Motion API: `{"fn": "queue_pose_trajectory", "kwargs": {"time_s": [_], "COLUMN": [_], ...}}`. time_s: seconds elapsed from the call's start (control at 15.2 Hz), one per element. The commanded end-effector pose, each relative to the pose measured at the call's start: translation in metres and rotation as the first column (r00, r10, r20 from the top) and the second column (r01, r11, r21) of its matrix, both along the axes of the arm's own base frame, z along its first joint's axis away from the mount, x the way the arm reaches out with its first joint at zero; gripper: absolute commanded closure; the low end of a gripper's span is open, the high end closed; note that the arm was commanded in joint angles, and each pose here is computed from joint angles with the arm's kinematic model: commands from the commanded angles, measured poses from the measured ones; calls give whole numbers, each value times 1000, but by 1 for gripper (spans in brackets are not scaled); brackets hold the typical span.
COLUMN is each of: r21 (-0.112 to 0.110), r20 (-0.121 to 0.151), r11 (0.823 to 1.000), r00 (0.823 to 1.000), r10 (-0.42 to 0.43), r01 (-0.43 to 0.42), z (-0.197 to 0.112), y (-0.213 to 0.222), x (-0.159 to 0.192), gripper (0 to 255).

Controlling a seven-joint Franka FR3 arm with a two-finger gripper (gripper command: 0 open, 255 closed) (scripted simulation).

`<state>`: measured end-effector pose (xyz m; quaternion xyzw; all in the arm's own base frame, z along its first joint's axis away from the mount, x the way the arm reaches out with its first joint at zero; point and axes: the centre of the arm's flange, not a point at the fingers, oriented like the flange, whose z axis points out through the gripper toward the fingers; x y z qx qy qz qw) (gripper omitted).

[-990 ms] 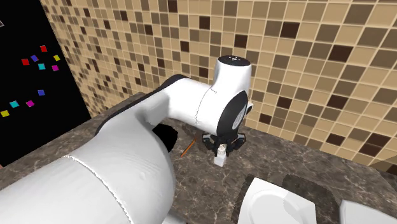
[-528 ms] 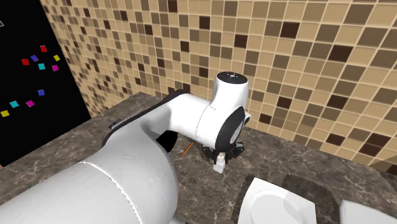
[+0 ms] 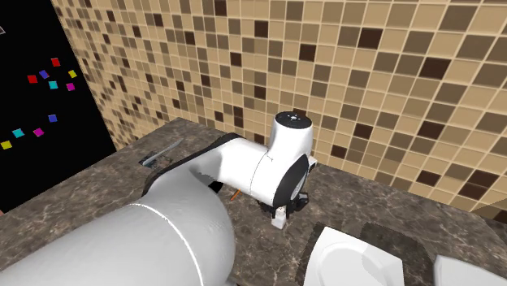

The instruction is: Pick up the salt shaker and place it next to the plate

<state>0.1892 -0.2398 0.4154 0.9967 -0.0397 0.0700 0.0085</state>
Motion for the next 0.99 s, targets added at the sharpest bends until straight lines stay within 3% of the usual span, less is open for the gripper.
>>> {"fn": "queue_pose_trajectory", "kwargs": {"time_s": [0.0,0.4,0.92], "r21": [-1,-1,-1], "r20": [1,1,1], "r11": [1000,1000,1000], "r00": [1000,1000,1000], "r10": [0,0,0], "r01": [0,0,0], "z": [-11,-42,-44], "y": [-1,-1,-1], "x": [-1,-1,-1], "gripper": [255,255,255]}}
